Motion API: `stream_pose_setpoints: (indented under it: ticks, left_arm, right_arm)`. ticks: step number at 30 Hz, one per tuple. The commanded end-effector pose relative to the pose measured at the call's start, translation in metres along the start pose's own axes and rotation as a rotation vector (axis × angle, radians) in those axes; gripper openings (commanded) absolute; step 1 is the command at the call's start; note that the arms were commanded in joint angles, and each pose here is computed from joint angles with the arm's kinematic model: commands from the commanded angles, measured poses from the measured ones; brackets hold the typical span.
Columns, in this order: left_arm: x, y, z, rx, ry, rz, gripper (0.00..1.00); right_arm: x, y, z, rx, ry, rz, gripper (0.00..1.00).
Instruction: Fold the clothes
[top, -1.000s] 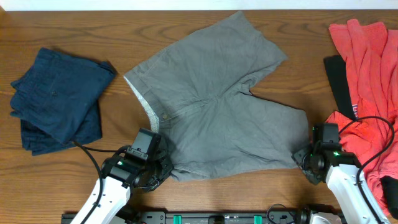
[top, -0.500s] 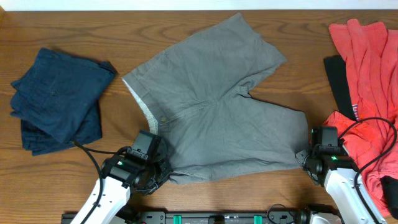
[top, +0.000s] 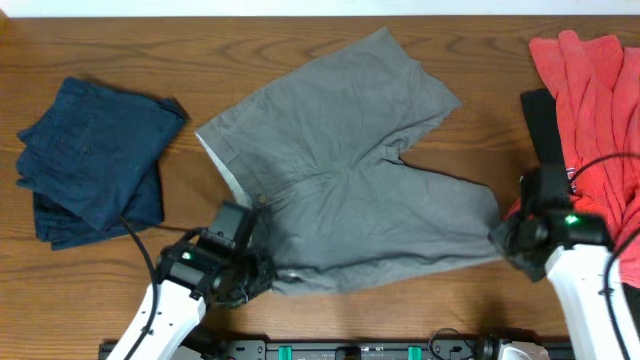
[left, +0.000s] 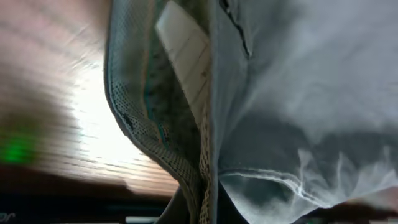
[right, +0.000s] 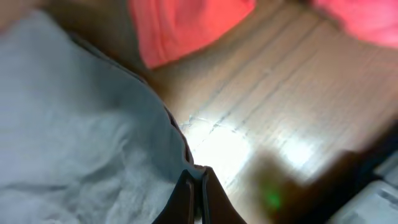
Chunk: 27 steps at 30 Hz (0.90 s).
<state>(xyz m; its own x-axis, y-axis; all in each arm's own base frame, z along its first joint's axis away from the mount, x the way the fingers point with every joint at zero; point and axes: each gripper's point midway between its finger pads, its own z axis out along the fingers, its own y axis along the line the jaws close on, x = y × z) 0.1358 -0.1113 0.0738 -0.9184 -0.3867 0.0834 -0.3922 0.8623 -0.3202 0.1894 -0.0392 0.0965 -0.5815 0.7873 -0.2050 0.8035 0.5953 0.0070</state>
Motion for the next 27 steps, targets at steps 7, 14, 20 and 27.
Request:
stream_pose_setpoints:
  ticks: [7,14,20,27]
  left_arm:
    - [0.006,-0.017,-0.047,0.084,-0.065,0.091,0.06]
    - [0.004,-0.032,-0.077,0.242,-0.180,-0.005,0.06]
    - [-0.013,-0.034,-0.101,0.310,-0.352,-0.046,0.06]
    - [-0.065,-0.042,-0.132,0.328,-0.646,-0.097,0.06]
  right_arm:
    - [-0.060,0.022,-0.106,-0.131,-0.253,-0.142,0.01]
    - [-0.095,0.055,-0.155,-0.226,-0.361,-0.229,0.01]
    - [-0.119,0.117,-0.185,-0.417,-0.448,-0.372,0.01]
    - [-0.141,0.191,-0.199,-0.565,-0.585,-0.460,0.01]
